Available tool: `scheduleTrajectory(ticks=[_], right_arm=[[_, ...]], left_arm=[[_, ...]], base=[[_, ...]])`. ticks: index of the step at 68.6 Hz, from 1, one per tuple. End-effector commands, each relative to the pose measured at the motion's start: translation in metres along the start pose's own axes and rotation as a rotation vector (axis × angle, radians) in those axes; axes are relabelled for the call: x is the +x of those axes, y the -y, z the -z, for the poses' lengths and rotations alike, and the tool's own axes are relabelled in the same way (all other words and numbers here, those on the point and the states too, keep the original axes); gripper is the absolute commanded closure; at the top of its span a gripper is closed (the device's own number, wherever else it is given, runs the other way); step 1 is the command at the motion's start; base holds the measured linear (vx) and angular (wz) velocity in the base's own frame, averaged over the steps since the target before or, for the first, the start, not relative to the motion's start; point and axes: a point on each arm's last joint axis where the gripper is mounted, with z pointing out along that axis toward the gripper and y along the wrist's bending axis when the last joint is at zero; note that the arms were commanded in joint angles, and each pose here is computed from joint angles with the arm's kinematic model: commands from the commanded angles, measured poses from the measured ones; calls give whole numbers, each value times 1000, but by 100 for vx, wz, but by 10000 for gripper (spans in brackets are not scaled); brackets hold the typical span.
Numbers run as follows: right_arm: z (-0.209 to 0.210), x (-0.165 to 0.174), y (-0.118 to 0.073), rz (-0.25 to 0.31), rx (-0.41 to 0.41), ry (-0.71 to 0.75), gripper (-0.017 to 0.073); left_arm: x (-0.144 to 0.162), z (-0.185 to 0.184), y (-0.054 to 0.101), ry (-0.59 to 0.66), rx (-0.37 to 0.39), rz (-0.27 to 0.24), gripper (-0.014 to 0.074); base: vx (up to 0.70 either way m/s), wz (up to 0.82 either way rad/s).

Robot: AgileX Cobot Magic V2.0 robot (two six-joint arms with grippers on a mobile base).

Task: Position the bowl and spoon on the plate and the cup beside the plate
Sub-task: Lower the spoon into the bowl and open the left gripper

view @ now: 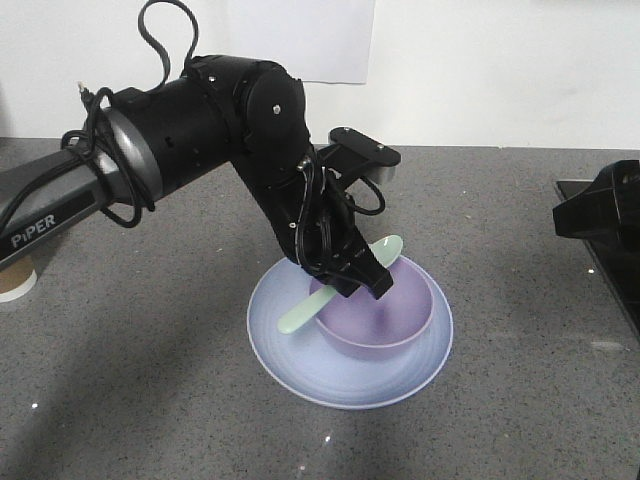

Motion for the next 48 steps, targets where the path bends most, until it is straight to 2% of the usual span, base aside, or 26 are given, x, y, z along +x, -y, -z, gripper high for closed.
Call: scheduleTrajectory(ticks=[1,48], right_arm=[[11,-8,-1,0,4,93,54],[11,-8,-2,-2,1,95,54]], left_arm=[[-3,32,11,84,9,-12,459],[-3,32,11,84,9,-12,447]], base=[[0,0],[0,0]])
